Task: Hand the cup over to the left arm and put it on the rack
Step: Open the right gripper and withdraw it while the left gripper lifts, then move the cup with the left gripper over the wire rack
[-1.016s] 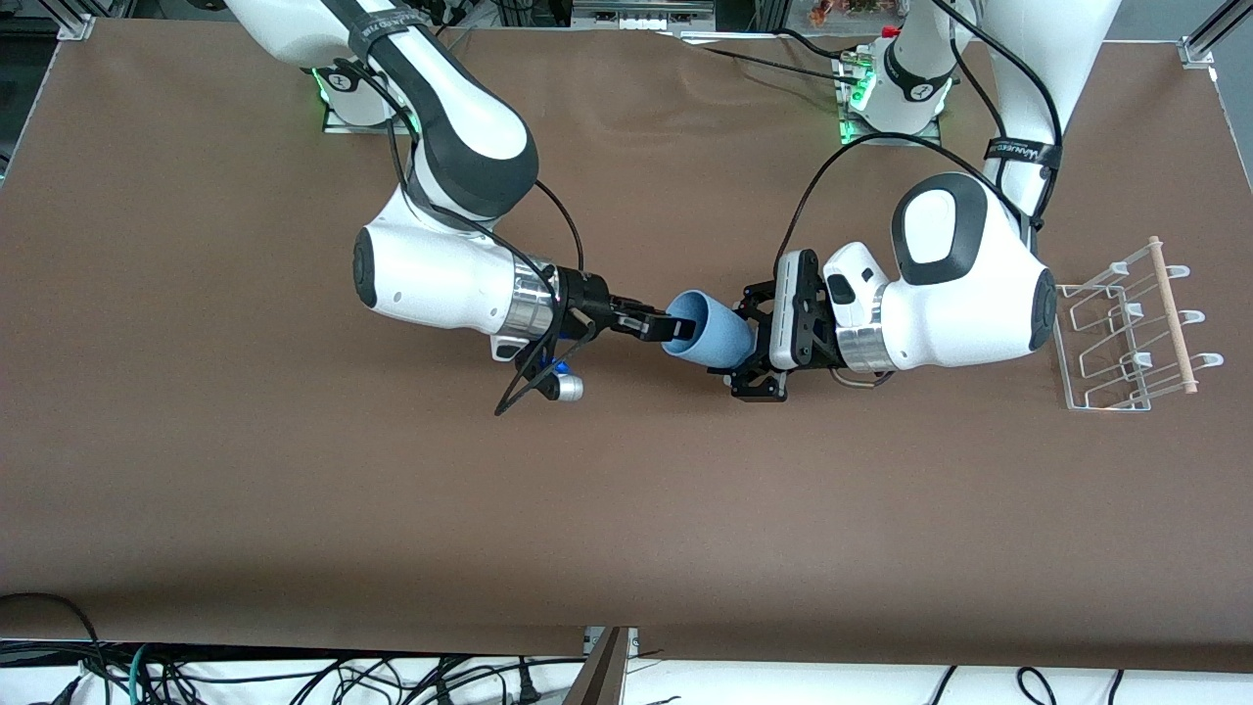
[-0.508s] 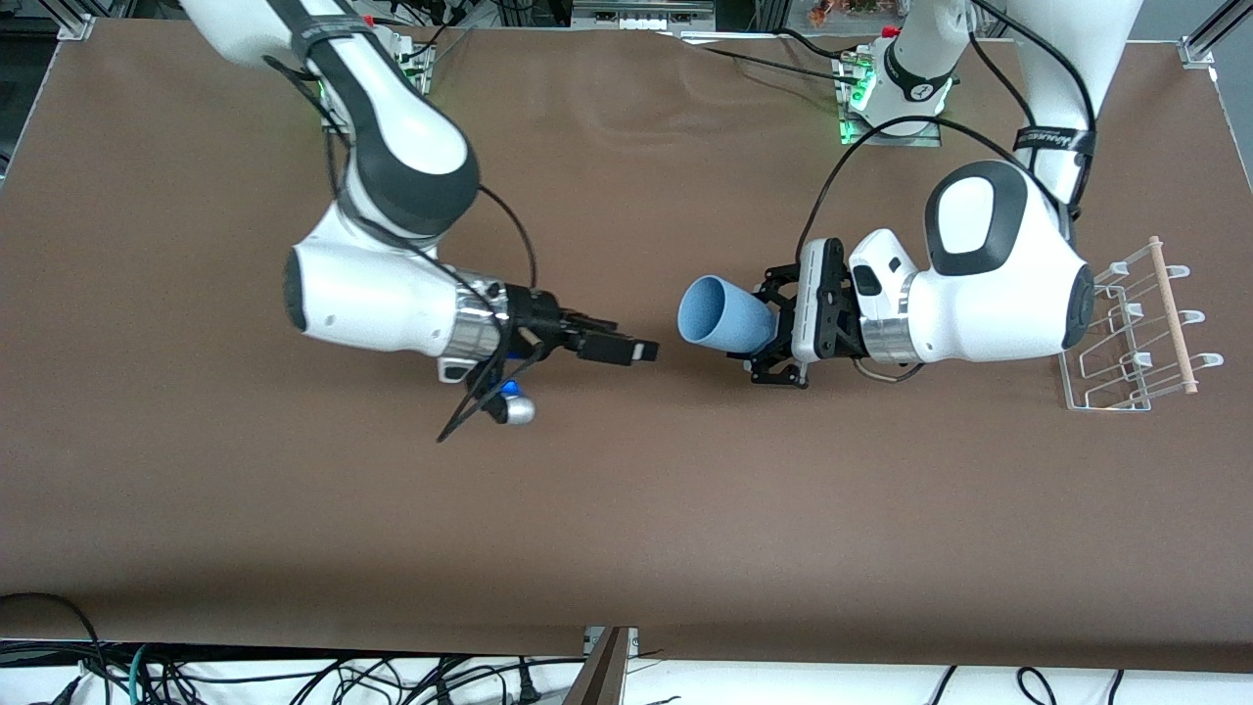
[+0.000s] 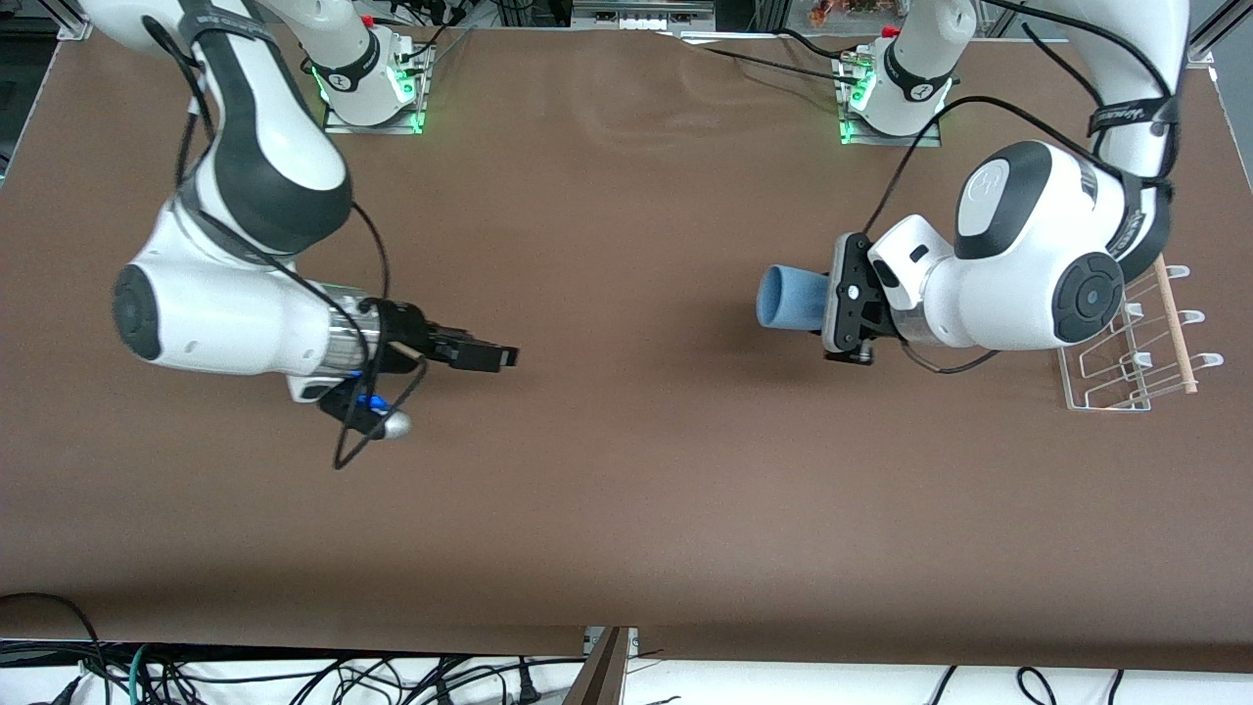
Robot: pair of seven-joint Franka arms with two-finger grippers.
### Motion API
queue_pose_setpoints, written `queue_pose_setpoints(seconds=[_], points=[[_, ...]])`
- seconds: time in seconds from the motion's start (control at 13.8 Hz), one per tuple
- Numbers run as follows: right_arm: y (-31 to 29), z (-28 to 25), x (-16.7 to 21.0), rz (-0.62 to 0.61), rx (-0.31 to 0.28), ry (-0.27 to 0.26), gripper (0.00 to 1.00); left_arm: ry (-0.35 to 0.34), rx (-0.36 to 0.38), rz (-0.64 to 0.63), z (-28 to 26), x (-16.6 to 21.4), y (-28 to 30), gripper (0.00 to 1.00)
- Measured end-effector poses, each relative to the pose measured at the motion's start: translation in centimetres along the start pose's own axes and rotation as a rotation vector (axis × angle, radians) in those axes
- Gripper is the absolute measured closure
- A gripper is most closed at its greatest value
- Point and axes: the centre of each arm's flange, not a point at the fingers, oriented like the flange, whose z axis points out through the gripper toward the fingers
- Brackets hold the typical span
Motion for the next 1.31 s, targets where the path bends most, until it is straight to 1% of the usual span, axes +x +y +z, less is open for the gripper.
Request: queue_pose_setpoints(seconds=[0.07, 0.15, 0.29, 0.36, 0.44, 0.58, 0.73, 0.87, 1.02, 1.09, 1.16, 1.23, 1.31], points=[[1.4, -1.4, 0.4, -0.030, -0.043, 0.015, 0.00, -0.092, -0.006, -0.034, -0.4, -0.9, 0.5, 0.29], [2.9, -2.8, 0.7, -0.069, -0.106, 0.038, 0.00, -0.192, -0.010, -0.075, -0.7, -1.6, 1.1, 0.29], [5.6, -5.6, 0.9, -0.146, -0.264, 0.104, 0.00, -0.389, -0.024, -0.165, -1.1, -2.4, 2.5, 0.29], [6.5, -7.0, 0.8, -0.172, -0.333, 0.137, 0.00, -0.469, -0.034, -0.212, -1.2, -2.4, 3.2, 0.29], [7.3, -8.2, 0.4, -0.198, -0.379, 0.159, 0.00, -0.534, -0.042, -0.262, -1.2, -2.5, 3.8, 0.29], [9.2, -10.7, -0.5, -0.261, -0.420, 0.167, 0.00, -0.673, -0.048, -0.378, -1.3, -3.7, 4.7, 0.29], [11.6, -13.1, -1.4, -0.309, -0.458, 0.174, 0.00, -0.835, -0.027, -0.507, -1.7, -5.7, 5.0, 0.29], [12.8, -14.3, -2.3, -0.316, -0.515, 0.187, 0.00, -0.996, -0.015, -0.613, -0.8, -7.7, 4.7, 0.29], [12.9, -14.8, -3.0, -0.318, -0.545, 0.198, 0.00, -1.168, 0.029, -0.691, 1.0, -9.8, 3.9, 0.29], [13.0, -15.3, -3.4, -0.317, -0.556, 0.211, 0.00, -1.259, 0.055, -0.708, 2.0, -10.9, 3.6, 0.29], [13.0, -16.1, -3.8, -0.315, -0.557, 0.228, 0.00, -1.333, 0.077, -0.708, 3.0, -11.7, 3.4, 0.29], [13.0, -17.2, -4.4, -0.313, -0.553, 0.251, 0.00, -1.388, 0.101, -0.693, 4.0, -12.5, 3.3, 0.29], [13.0, -18.4, -5.1, -0.311, -0.548, 0.276, 0.00, -1.425, 0.130, -0.670, 5.0, -13.3, 3.3, 0.29]])
